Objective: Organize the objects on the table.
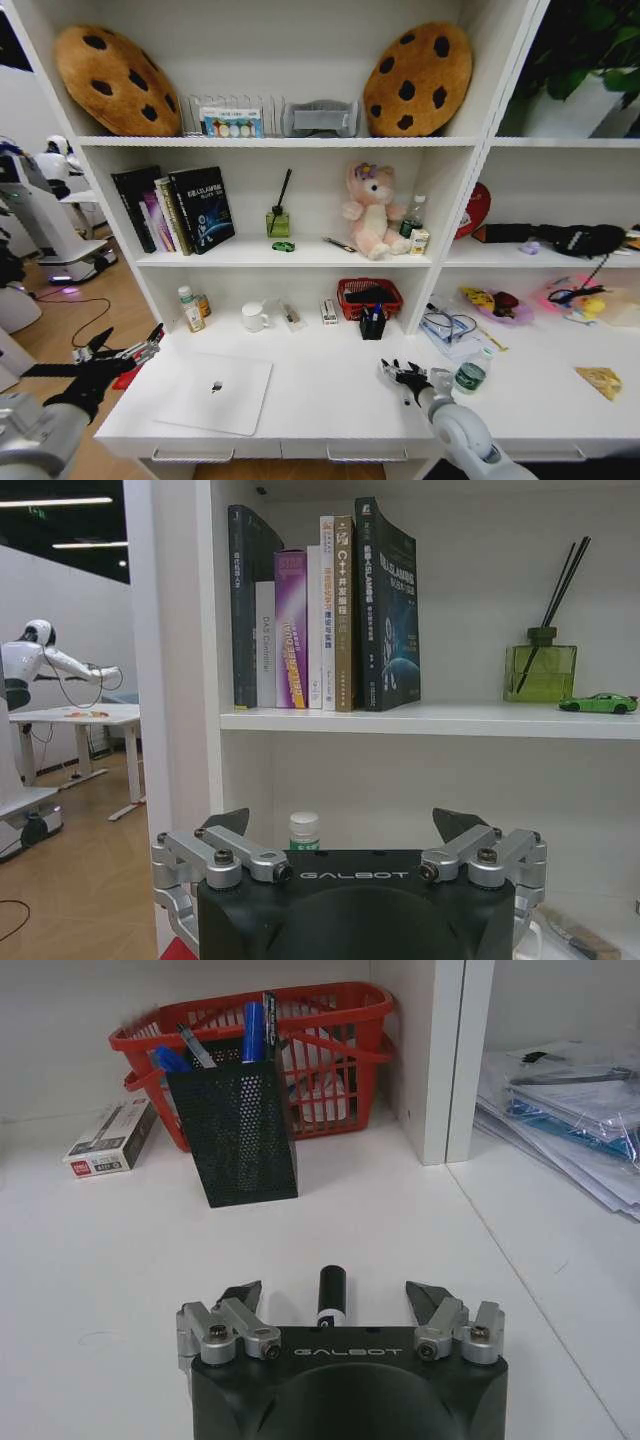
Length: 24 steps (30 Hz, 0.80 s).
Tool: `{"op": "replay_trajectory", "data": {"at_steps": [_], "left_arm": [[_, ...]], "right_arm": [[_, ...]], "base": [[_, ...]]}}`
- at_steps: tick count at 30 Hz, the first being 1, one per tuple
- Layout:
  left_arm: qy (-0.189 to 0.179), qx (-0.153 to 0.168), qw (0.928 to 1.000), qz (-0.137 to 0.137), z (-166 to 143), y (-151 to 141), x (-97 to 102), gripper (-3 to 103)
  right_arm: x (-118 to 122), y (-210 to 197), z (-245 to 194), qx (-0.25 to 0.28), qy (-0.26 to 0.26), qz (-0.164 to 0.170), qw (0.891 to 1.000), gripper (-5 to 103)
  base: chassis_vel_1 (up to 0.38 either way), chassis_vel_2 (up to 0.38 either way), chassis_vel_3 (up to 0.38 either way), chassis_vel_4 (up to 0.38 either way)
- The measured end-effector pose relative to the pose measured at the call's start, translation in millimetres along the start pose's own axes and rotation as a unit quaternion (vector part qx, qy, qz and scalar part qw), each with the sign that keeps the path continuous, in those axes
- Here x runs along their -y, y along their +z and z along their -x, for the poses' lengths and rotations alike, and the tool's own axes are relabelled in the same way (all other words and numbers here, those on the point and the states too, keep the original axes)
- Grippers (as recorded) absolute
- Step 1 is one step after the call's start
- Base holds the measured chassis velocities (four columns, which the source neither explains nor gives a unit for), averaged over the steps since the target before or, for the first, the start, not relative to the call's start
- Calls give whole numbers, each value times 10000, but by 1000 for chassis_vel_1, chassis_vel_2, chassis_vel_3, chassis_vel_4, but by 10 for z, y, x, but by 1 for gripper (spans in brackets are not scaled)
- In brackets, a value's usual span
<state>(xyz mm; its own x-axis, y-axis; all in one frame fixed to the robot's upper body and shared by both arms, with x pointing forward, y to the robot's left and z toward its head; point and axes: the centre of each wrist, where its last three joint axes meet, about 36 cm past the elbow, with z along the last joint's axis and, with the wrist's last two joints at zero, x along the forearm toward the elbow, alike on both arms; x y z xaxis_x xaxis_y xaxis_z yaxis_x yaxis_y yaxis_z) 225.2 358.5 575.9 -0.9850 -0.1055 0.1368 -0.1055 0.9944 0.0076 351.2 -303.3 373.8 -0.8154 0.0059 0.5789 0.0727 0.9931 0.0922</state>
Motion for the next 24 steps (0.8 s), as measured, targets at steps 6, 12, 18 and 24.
{"op": "replay_trajectory", "data": {"at_steps": [6,12,18,24], "left_arm": [[0,0,10000,0,0,0,0,100],[0,0,10000,0,0,0,0,100],[0,0,10000,0,0,0,0,100],[0,0,10000,0,0,0,0,100]], "right_arm": [[1,13,53,-10,30,-30,10000,66],[-19,14,22,-37,-13,-27,10000,38],[8,37,-5,-46,14,-57,10000,23],[41,4,10,103,-3,-260,9996,12]], "base": [[0,0,0,0],[0,0,0,0],[0,0,0,0],[0,0,0,0]]}}
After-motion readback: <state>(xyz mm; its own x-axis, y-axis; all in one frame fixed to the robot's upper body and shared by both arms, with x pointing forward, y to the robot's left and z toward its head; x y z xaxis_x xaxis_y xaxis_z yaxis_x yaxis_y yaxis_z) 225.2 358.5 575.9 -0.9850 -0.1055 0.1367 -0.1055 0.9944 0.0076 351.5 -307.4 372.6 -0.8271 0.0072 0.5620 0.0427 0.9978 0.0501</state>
